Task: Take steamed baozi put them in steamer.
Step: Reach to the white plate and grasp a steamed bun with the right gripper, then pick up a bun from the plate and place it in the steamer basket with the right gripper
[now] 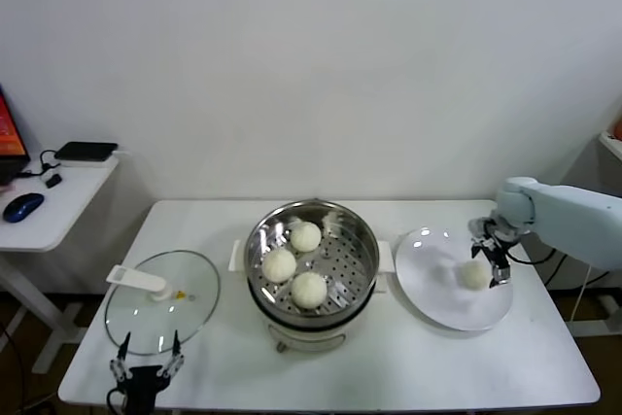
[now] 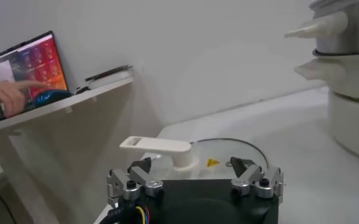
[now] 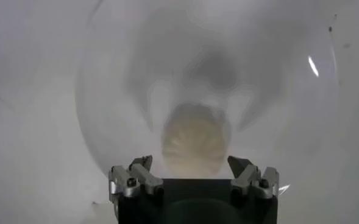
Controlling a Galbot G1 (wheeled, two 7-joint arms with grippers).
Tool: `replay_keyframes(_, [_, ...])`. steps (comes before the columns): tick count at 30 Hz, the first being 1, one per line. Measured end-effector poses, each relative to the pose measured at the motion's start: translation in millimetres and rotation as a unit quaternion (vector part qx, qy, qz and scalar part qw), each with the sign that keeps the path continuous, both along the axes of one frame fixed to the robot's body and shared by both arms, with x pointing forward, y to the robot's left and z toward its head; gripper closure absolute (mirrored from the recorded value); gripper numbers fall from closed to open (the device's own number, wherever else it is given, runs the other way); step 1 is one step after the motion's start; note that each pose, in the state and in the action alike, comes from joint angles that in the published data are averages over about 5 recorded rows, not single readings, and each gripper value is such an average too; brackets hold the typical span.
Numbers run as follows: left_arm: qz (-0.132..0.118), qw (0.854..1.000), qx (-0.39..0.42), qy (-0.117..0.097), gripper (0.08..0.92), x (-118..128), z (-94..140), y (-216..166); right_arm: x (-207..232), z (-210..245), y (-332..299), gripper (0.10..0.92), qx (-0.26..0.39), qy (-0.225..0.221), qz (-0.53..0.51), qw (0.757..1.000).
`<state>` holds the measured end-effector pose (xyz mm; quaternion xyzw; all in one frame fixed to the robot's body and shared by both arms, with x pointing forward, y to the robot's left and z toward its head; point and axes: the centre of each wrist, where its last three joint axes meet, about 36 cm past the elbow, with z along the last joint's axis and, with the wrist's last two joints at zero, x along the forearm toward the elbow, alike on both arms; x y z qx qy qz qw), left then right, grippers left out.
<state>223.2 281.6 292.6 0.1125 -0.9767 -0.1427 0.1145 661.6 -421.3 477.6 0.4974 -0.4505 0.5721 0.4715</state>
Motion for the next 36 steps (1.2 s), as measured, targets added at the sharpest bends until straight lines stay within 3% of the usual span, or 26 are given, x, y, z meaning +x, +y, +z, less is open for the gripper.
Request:
replay_keyframes(4, [0.0, 1.0, 0.001, 0.0, 0.177, 0, 0, 0, 0, -4, 0, 0.228, -0.001, 0.0, 0.0, 1.0])
replay_keyframes(15, [0.001, 1.0, 0.001, -0.003, 0.177, 1, 1, 1, 3, -6, 6, 0.475, 0.0, -0.005, 0.006, 1.0])
replay_keyframes(26, [0.001, 1.0, 0.002, -0.007, 0.177, 0, 4, 1, 0, 17, 3, 0.488, 0.006, -0.002, -0.002, 1.0])
replay_keyframes(36, [-0.003, 1.0, 0.001, -0.013, 0.177, 2, 7, -2, 1, 123, 40, 0.534, 0.035, -0.02, 0.001, 0.999])
